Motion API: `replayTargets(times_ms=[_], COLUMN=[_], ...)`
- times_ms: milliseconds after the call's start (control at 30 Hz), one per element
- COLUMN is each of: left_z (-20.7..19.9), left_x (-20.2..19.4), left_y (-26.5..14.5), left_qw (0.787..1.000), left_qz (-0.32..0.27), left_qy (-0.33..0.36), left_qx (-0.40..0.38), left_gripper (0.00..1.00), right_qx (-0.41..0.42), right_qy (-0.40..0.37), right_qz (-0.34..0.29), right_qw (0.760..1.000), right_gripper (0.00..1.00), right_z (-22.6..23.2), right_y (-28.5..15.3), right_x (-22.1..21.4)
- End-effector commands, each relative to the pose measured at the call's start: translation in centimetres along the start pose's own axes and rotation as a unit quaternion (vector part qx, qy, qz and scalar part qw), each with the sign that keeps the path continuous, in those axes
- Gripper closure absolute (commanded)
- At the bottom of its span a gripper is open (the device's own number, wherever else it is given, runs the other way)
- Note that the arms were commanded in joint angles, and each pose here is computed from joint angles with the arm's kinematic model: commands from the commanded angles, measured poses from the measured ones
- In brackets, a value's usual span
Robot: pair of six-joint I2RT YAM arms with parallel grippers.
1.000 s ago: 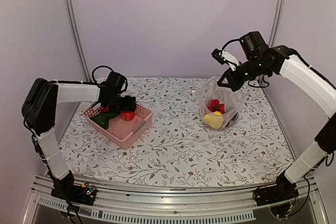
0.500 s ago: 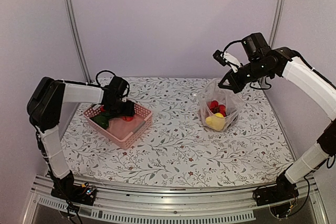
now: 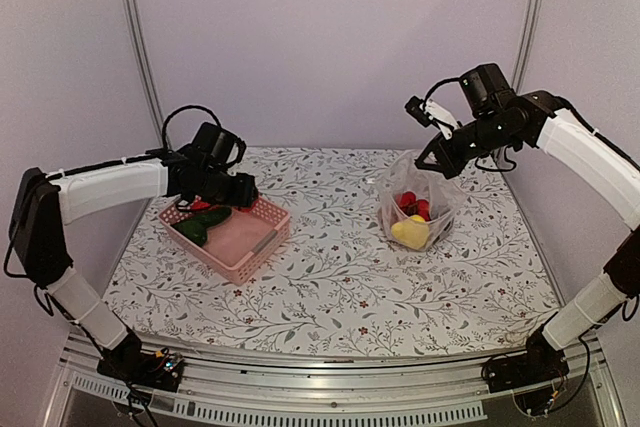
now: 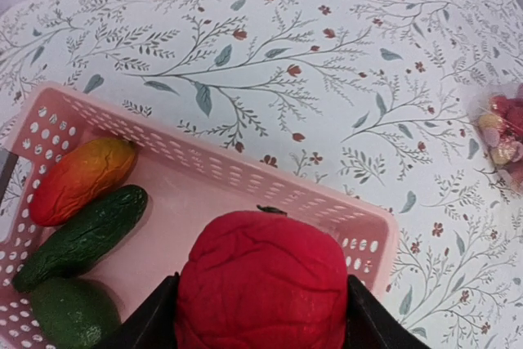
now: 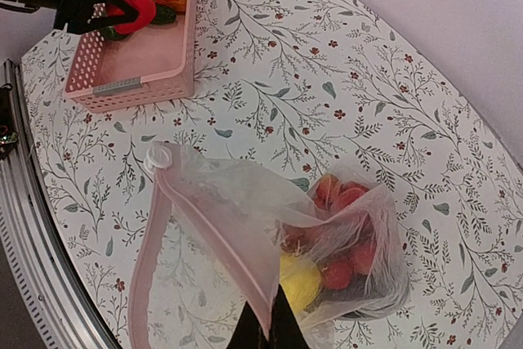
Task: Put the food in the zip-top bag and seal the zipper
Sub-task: Pick up the fake fruit from the bin, then adjust the zipper food storage bag at the center of the board.
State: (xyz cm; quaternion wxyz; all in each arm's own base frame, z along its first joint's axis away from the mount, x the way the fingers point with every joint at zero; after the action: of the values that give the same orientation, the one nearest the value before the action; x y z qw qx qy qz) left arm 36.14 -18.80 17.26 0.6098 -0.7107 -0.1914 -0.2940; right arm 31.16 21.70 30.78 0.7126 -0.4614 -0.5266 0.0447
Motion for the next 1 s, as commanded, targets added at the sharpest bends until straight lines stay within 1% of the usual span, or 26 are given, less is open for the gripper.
replayTargets(times_ms=[0, 100, 233, 333, 400, 500, 567, 633, 833, 967], left_z=[-6.6, -12.6, -17.8, -21.8, -24.1, -26.6, -27.7, -28.6, -29.6, -29.8], left_x=[2.6, 3.7, 4.2, 3.0, 2.0, 0.6, 0.0, -0.2, -0.2, -0.1], left_y=[-6.4, -11.3, -16.3, -19.5, -21.2, -22.3, -22.3, -22.0, -20.7, -19.5], left_qw=[0.992, 0.969, 0.932, 0.894, 0.87, 0.848, 0.843, 0.844, 0.857, 0.867], left_qz=[-0.083, -0.15, -0.211, -0.245, -0.264, -0.273, -0.272, -0.27, -0.266, -0.267], left_qy=[0.051, 0.09, 0.119, 0.172, 0.205, 0.24, 0.249, 0.253, 0.253, 0.251], left_qx=[-0.082, -0.175, -0.268, -0.333, -0.362, -0.387, -0.391, -0.388, -0.361, -0.338], left_gripper=[0.48, 0.51, 0.55, 0.56, 0.56, 0.55, 0.56, 0.56, 0.58, 0.58], right_qx=[0.007, 0.012, 0.016, 0.016, 0.018, 0.02, 0.027, 0.038, 0.094, 0.104], right_qy=[-0.008, -0.008, -0.008, -0.008, -0.009, -0.01, -0.012, -0.014, -0.024, -0.021], right_qz=[-0.008, -0.009, -0.01, -0.01, -0.011, -0.014, -0.019, -0.025, -0.054, -0.051], right_qw=[1.0, 1.0, 1.0, 1.0, 1.0, 1.0, 0.999, 0.999, 0.994, 0.993], right_gripper=[1.0, 1.0, 1.0, 1.0, 1.0, 1.0, 1.0, 1.0, 1.0, 1.0], right_z=[0.5, 0.6, 0.7, 0.7, 0.9, 1.0, 1.2, 1.6, 3.5, 3.7], right_y=[-0.3, -0.3, -0.3, -0.4, -0.6, -0.9, -1.3, -1.8, -3.6, -3.2], right_x=[0.1, 0.3, 0.6, 0.7, 0.7, 0.7, 1.0, 1.5, 3.0, 2.8])
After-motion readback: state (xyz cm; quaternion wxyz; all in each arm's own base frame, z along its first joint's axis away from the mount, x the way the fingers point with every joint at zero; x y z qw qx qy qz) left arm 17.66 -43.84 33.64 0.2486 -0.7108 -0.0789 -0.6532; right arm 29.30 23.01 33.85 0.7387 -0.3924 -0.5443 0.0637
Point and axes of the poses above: each gripper's point midway between its finger pads, its own y axis out along the fingers, its own z axis along the line the jaws close on, x = y × z, the point moved 4 cm from there along -y, back along the fingers
